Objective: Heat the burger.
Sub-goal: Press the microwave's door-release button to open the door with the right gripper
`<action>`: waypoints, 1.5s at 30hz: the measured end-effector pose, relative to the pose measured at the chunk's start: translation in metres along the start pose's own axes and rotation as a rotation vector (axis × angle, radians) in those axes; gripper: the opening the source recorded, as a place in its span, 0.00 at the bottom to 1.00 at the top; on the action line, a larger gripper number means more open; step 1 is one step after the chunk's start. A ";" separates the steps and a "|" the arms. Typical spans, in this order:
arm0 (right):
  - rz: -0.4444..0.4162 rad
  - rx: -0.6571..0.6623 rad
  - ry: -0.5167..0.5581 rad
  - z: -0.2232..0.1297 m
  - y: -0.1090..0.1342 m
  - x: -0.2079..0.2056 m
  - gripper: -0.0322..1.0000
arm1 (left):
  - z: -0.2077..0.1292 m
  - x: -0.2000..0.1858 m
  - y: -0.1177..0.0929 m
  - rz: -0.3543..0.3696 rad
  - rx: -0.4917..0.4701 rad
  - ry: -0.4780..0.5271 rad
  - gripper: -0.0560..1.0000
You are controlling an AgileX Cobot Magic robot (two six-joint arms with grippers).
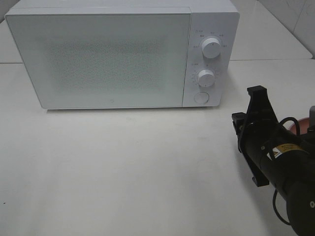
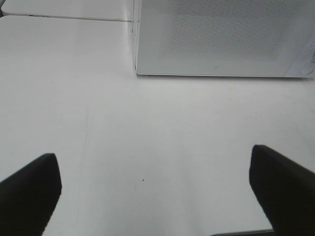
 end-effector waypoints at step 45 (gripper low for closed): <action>-0.049 0.192 0.049 -0.051 0.002 0.088 0.05 | 0.000 0.000 0.000 0.000 0.000 0.000 0.96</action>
Point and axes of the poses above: a point on each arm's last joint axis where the gripper is mounted, x pointing out along that axis toward the gripper, y along the wrist's bending axis when the last joint is at zero, z = x × y, the point moved 1 cm from there along x, pointing out along that axis toward the gripper, and after that the axes turned 6 degrees about -x, right-handed, at the moved point
